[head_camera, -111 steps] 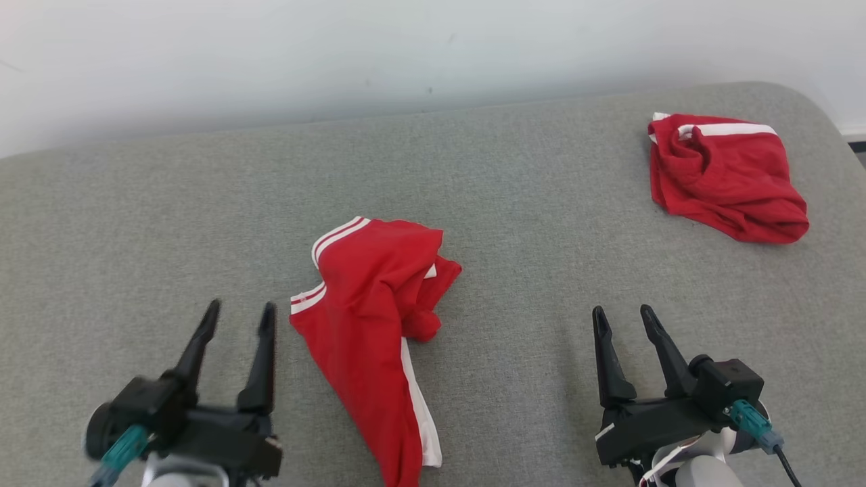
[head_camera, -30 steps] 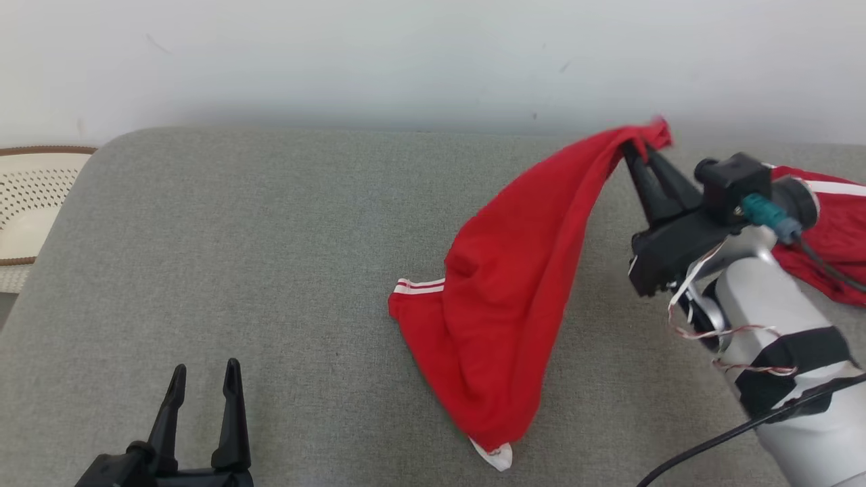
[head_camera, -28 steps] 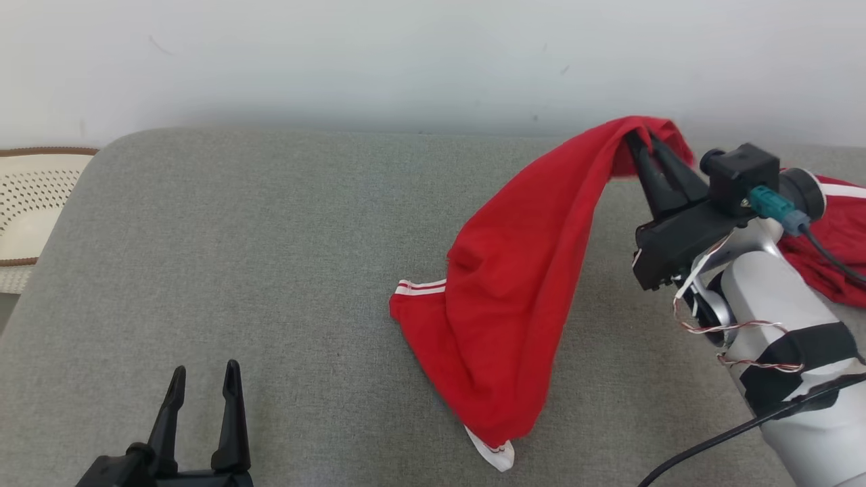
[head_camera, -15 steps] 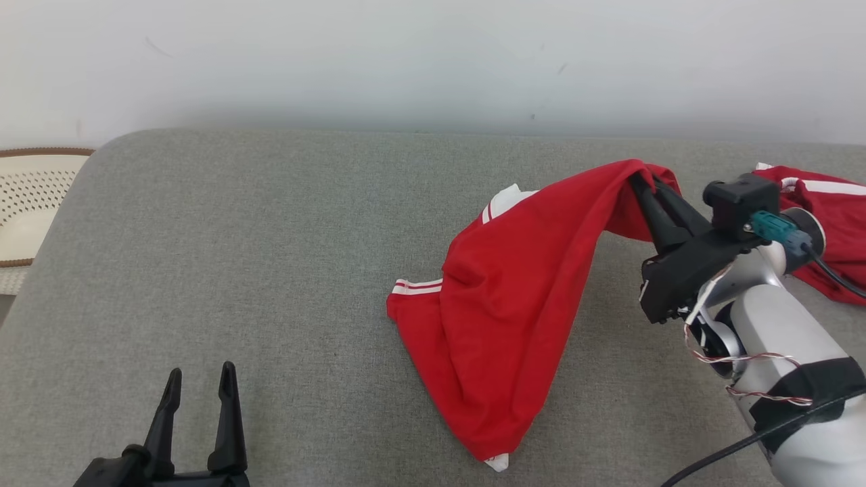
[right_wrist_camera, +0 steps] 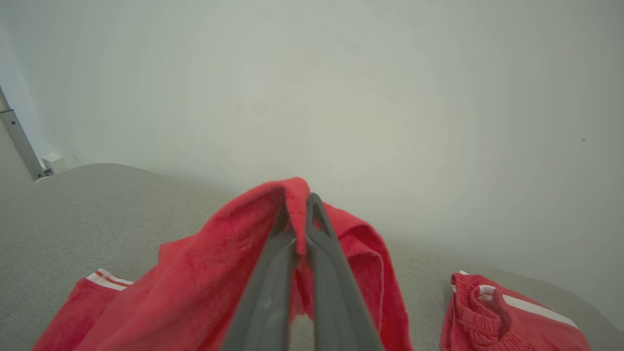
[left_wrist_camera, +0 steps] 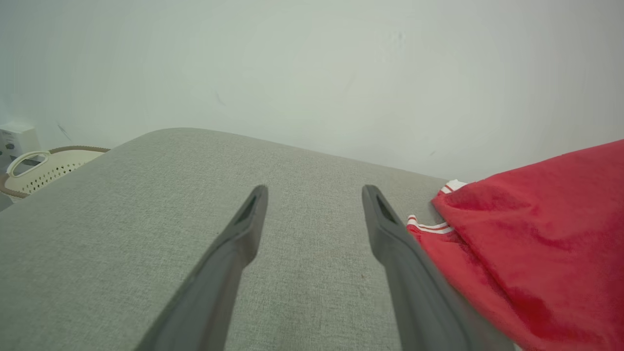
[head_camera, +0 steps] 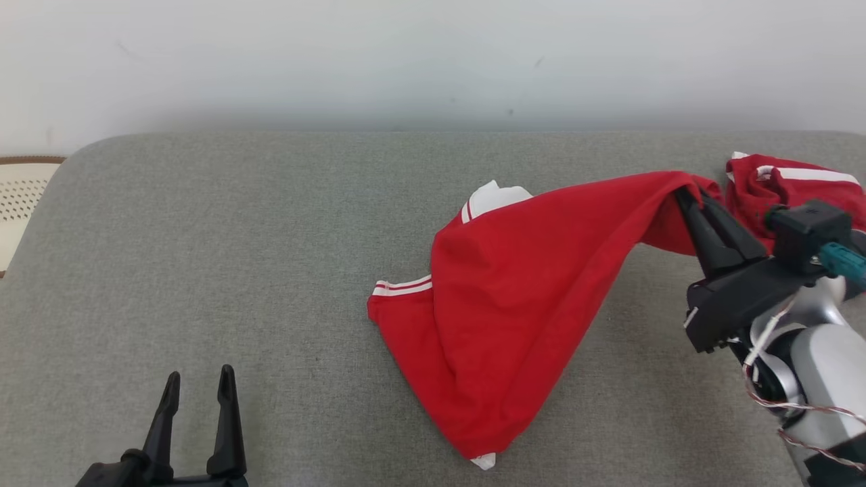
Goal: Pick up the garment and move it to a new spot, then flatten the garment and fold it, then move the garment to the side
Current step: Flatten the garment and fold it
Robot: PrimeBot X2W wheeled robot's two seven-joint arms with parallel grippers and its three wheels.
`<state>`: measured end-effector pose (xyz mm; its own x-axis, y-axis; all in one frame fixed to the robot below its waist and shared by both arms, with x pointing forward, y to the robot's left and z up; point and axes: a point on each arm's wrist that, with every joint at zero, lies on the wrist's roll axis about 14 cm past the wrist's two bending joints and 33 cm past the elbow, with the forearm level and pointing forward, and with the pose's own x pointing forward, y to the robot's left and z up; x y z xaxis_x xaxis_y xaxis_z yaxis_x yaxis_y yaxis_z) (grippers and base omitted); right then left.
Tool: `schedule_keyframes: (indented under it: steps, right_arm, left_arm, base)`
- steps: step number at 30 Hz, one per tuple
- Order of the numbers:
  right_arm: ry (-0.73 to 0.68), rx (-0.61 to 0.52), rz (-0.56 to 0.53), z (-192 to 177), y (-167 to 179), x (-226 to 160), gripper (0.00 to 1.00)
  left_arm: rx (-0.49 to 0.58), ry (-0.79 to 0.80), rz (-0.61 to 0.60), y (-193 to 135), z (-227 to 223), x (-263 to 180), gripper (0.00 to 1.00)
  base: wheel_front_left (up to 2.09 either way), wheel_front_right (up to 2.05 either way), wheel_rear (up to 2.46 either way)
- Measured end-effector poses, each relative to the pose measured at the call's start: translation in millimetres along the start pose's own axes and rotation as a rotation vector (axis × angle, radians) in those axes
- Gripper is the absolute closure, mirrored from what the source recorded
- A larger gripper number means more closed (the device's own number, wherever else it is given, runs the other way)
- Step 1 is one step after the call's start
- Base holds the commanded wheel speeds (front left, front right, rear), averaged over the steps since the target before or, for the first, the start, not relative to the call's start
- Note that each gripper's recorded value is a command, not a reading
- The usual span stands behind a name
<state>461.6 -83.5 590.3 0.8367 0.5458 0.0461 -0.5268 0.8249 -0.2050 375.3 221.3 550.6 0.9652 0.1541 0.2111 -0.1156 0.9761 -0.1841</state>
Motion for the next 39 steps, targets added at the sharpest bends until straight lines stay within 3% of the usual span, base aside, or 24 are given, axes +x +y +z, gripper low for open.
schedule_keyframes:
  steps: [7, 16, 26, 39]
  right_arm:
    - [0.014, -0.008, 0.0, 15, 6, -20, 1.0]
    - [0.097, 0.016, 0.037, -3, 20, -18, 1.0]
    - [0.15, 0.029, 0.156, -26, 56, 32, 1.0]
    - [0.192, -0.048, 0.205, -57, 69, 85, 0.98]
  left_arm:
    - [-0.004, -0.004, -0.015, -5, 1, 1, 0.0]
    - [-0.009, 0.004, -0.007, -3, 0, -4, 0.0]
    - [-0.006, 0.005, 0.016, 6, 2, -10, 0.0]
    - [-0.004, 0.027, 0.02, 8, -6, -6, 0.0]
  base:
    - [0.0, 0.0, 0.0]
    - [0.0, 0.0, 0.0]
    - [0.0, 0.0, 0.0]
    - [0.0, 0.0, 0.0]
